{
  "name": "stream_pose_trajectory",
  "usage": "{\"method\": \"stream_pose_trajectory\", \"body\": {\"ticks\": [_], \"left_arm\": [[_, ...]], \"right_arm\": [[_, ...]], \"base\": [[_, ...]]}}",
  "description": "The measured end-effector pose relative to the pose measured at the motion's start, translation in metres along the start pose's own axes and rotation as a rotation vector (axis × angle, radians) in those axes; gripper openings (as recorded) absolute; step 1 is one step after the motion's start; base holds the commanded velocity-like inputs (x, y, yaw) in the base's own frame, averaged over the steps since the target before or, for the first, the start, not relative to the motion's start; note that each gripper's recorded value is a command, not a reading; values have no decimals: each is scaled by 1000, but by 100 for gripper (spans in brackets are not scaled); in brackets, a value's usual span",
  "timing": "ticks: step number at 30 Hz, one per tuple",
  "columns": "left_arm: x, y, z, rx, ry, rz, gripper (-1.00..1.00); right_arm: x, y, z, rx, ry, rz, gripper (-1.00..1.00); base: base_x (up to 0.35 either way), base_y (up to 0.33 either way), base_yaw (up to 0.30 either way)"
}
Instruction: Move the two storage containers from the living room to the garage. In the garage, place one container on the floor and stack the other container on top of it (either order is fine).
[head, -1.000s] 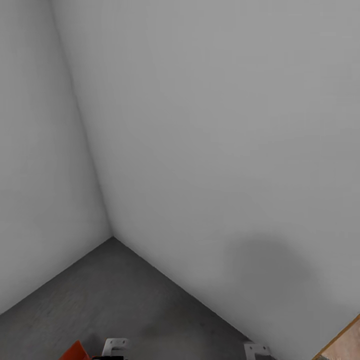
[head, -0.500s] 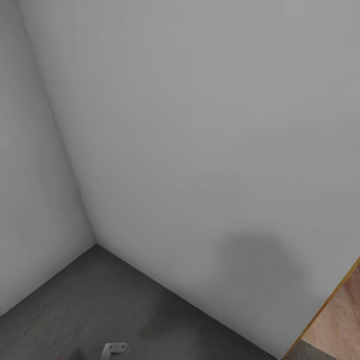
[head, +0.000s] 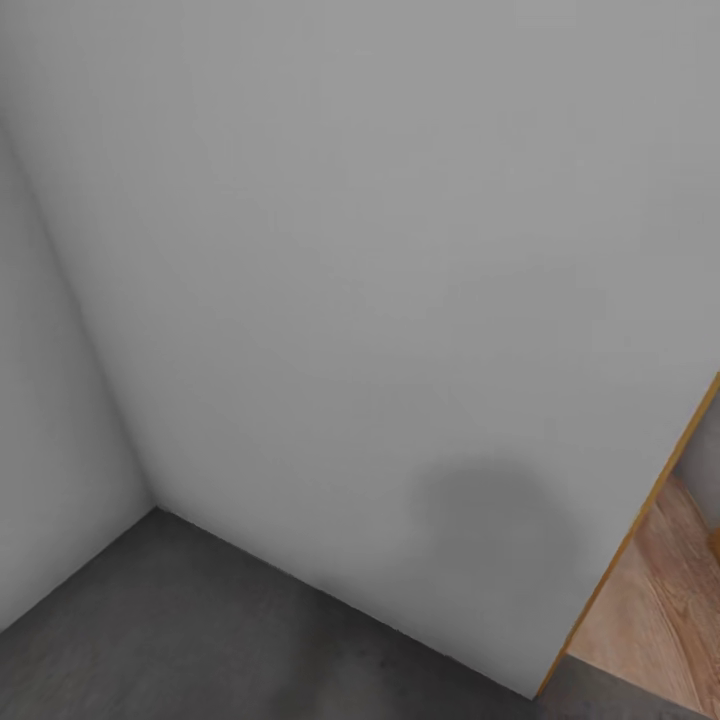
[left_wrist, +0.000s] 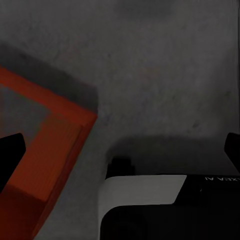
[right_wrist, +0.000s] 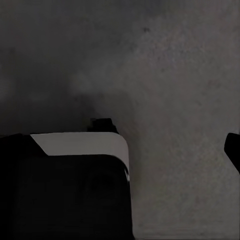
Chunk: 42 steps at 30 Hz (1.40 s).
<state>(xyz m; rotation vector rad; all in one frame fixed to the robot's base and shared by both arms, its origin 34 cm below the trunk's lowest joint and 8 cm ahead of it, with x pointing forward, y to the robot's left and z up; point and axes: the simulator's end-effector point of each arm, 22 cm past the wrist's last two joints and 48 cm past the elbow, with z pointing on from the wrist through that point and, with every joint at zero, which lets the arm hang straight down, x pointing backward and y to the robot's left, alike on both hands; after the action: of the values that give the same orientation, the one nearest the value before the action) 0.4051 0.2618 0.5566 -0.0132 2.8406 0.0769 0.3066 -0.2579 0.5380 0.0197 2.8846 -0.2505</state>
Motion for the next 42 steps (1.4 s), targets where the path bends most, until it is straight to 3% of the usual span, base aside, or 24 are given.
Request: {"method": "stream_pose_trajectory", "body": {"ticks": [23,42], "left_arm": [[-8,2,-4,-2,-23,5,100],[-17,2,-7,-3,-45,4,100]], "right_arm": [[0,1,-2,-12,-11,5,100],[-9,1,-4,-12,-33,11,100]], "base": [[0,0,-188],[0,0,-16]]}}
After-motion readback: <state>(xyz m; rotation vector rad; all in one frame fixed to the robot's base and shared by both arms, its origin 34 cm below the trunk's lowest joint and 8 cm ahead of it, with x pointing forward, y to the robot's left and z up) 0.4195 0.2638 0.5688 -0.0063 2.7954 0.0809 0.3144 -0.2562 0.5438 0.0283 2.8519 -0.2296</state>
